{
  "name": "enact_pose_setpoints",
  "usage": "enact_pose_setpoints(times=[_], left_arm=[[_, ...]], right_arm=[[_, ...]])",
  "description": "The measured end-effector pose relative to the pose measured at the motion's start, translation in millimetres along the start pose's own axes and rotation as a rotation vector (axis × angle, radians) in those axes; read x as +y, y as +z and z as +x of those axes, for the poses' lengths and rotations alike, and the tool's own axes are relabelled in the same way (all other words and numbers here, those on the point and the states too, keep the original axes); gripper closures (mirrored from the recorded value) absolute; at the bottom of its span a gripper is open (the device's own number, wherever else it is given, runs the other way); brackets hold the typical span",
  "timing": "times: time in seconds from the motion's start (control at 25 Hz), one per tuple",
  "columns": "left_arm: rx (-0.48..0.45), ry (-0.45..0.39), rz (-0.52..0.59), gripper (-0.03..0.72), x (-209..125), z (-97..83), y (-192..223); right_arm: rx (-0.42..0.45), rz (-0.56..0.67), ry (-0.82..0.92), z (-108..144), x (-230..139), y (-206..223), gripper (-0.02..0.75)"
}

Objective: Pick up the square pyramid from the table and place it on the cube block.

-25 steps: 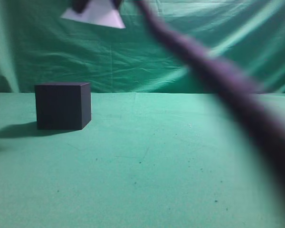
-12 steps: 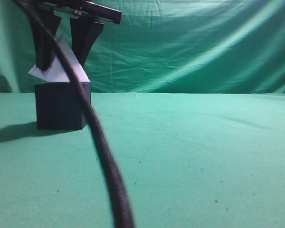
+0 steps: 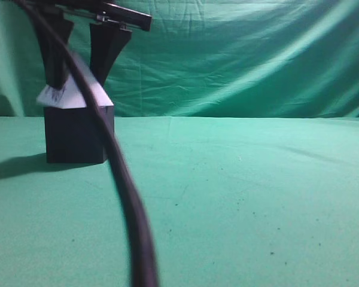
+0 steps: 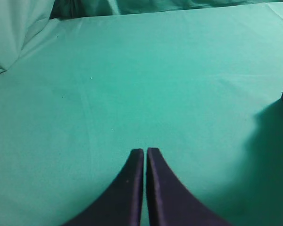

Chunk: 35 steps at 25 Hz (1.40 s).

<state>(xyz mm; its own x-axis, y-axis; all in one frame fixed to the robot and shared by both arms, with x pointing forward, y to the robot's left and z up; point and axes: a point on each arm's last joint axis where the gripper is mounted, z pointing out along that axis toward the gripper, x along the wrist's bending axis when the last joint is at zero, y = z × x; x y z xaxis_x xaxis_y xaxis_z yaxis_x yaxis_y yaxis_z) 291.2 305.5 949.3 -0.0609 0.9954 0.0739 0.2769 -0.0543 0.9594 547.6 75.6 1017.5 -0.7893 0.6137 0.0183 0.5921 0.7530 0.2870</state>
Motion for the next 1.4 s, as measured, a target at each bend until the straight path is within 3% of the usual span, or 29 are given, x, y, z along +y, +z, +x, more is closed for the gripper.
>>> enact_pose_setpoints(times=[0.04,0.08,0.16,0.28,0.32,0.6,0.68,0.8,0.84,0.92,0.96,1.28,1.4], left_arm=[[0.0,0.0,0.0,0.688,0.0,0.0,0.0],[0.0,0.0,0.0,0.688,0.0,0.0,0.0],[0.0,0.0,0.0,0.688,0.0,0.0,0.0],[0.0,0.0,0.0,0.688,0.0,0.0,0.0],[0.0,0.0,0.0,0.688,0.0,0.0,0.0],[0.0,0.0,0.0,0.688,0.0,0.0,0.0],[0.0,0.0,0.0,0.688,0.0,0.0,0.0],[0.0,0.0,0.0,0.688,0.0,0.0,0.0],[0.0,0.0,0.0,0.688,0.0,0.0,0.0],[0.0,0.0,0.0,0.688,0.0,0.0,0.0],[0.0,0.0,0.0,0.688,0.0,0.0,0.0],[0.0,0.0,0.0,0.688,0.0,0.0,0.0],[0.0,0.0,0.0,0.688,0.0,0.0,0.0]], right_arm=[[0.0,-0.013,0.0,0.0,2.3,-2.7,0.386],[-0.001,-0.031,-0.001,0.1,5.1,-7.2,0.314],[-0.002,-0.08,-0.004,0.2,12.1,-19.0,0.257],[-0.004,-0.141,-0.006,0.6,17.1,-40.2,0.265],[-0.005,-0.161,-0.006,0.9,17.2,-49.5,0.225],[-0.012,-0.297,-0.011,3.2,4.4,-129.4,0.239],[-0.019,-0.316,-0.011,3.5,-6.9,-150.3,0.362],[-0.045,-0.319,-0.015,2.8,-33.5,-178.5,0.609],[-0.049,-0.306,-0.013,2.7,-42.4,-181.7,0.661],[-0.054,-0.301,-0.007,0.8,-62.5,-195.0,0.674],[-0.055,-0.287,0.0,-1.0,-72.0,-196.7,0.738],[-0.088,-0.238,0.135,-27.5,-157.0,-208.2,0.738],[-0.081,-0.343,0.164,-26.4,-190.3,-213.4,0.738]])
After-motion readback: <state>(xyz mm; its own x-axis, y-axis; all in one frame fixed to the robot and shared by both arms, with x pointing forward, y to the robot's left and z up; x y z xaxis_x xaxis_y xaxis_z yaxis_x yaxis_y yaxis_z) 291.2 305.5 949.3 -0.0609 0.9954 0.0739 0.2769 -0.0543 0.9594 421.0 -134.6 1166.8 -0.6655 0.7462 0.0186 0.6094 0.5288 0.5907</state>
